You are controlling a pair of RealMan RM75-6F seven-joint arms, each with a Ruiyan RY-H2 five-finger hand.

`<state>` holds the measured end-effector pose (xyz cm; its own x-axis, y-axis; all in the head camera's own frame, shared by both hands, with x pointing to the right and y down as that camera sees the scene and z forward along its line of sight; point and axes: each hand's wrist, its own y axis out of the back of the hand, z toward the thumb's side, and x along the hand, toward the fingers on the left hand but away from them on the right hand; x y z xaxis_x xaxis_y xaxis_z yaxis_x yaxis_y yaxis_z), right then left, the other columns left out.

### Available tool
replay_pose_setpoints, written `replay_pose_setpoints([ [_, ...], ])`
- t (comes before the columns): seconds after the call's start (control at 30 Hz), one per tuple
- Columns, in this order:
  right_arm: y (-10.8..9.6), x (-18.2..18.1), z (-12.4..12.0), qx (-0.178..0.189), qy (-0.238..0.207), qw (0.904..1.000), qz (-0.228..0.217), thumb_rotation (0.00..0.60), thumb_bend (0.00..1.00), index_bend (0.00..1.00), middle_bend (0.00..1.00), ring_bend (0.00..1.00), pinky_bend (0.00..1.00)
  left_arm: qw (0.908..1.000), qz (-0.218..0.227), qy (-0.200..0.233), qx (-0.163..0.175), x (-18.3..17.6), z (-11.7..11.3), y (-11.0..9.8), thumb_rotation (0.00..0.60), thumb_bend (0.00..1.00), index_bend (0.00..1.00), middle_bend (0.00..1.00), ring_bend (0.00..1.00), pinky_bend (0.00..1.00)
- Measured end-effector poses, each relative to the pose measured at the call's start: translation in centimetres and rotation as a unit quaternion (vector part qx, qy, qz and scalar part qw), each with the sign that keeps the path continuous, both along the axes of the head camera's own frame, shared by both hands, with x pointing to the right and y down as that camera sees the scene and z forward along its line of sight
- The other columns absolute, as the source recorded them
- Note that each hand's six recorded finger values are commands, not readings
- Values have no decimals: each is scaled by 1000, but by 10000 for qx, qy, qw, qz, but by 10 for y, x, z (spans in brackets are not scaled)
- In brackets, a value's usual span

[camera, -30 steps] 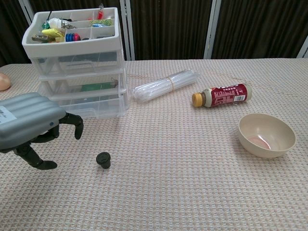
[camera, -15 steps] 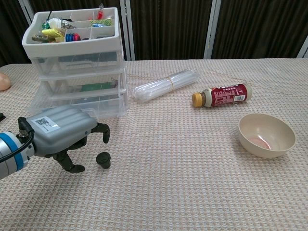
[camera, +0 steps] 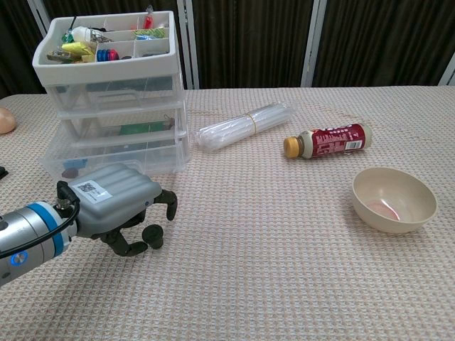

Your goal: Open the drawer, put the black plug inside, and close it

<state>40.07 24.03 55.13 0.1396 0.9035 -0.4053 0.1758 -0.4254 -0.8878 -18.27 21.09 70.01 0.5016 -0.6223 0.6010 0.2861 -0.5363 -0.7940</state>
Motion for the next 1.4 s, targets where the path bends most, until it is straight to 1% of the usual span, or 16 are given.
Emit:
replay_pose_setpoints([
  [0.07,0,0,0,-1,0,10000,1,600,80,22,0,0,0,10000,17,10,-9,3,1,0,600,358,423,1000,929,830],
  [0.13,0,0,0,2,0,10000,1,600,81,22,0,0,0,10000,33,19,-9,5,2,0,600,435,516,1000,929,830],
  [0.2,0,0,0,7,-4,10000,8,600,81,22,0,0,0,10000,15,73,-27,8,1,1,600,482,594,1000,930,830],
  [0.3,0,1,0,5,-9,10000,15,600,80,22,0,0,0,9999,15,164,-12,11,-1,2,600,499,651,1000,930,830],
  [0.6,0,0,-1,7,-10,10000,12,600,81,22,0,0,0,9996,77,228,155,6,-13,-3,600,498,660,1000,929,829],
  [0.8,0,1,-1,11,0,10000,18,600,80,22,0,0,0,9985,53,400,358,7,-29,-14,600,499,660,1000,929,829],
  [0.93,0,0,-1,11,-2,10000,14,600,80,22,0,0,0,9965,-24,591,596,9,-47,-30,600,499,660,1000,929,829],
  [1.07,0,0,-1,12,0,10000,12,600,80,22,0,0,0,9927,-196,793,888,10,-67,-50,600,499,658,1000,929,828],
  [1.13,0,0,-1,16,1,10000,13,600,80,21,0,0,0,9909,-257,824,1035,8,-75,-60,600,499,657,1000,929,828],
  [1.27,0,0,-1,8,-4,10000,9,600,80,22,0,0,0,9885,-361,688,1299,-3,-83,-82,600,498,653,1000,929,828],
  [1.4,1,0,0,-4,-2,10000,6,600,79,22,0,0,0,9880,-478,448,1399,-17,-81,-97,600,499,634,1000,928,827],
])
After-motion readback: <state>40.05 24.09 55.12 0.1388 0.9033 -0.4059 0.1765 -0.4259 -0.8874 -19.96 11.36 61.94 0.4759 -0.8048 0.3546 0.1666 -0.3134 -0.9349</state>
